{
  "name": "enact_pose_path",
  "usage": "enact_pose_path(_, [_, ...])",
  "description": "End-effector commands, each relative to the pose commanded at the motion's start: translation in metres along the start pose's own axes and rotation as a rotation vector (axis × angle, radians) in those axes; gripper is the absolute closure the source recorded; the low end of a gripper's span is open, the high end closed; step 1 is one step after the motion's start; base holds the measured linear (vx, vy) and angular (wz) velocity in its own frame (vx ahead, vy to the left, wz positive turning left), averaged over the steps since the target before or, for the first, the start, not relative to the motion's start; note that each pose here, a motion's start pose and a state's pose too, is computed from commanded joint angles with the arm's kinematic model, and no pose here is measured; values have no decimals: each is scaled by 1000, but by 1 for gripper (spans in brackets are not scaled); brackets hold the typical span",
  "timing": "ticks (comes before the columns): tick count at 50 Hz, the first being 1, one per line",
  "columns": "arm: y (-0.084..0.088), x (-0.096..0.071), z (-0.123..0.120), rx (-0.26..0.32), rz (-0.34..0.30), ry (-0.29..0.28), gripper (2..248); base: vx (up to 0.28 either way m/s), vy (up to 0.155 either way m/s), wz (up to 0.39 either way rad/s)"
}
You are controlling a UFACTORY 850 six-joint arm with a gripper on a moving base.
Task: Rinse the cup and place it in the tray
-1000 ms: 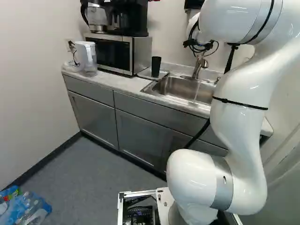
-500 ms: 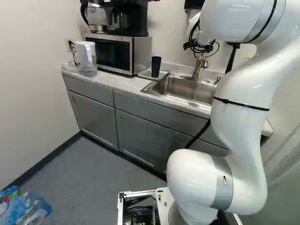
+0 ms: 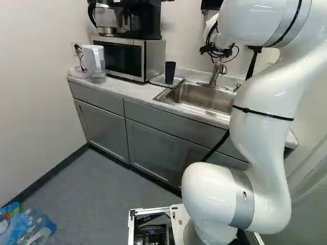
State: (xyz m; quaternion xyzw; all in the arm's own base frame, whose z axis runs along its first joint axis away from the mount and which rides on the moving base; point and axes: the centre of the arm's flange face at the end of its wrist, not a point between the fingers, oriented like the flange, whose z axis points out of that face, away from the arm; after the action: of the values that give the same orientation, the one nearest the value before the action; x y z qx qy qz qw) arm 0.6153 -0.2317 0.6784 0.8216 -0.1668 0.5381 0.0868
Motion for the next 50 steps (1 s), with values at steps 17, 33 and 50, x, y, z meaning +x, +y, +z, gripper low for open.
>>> enact_pose_path(17, [3,5,-14,-4,2,13,3,0,0,0])
enact_pose_path(33, [8,-1,-32,-12,5,7,3,0,0,0])
enact_pose_path(50, [11,3,-58,-16,7,24,3,0,0,0])
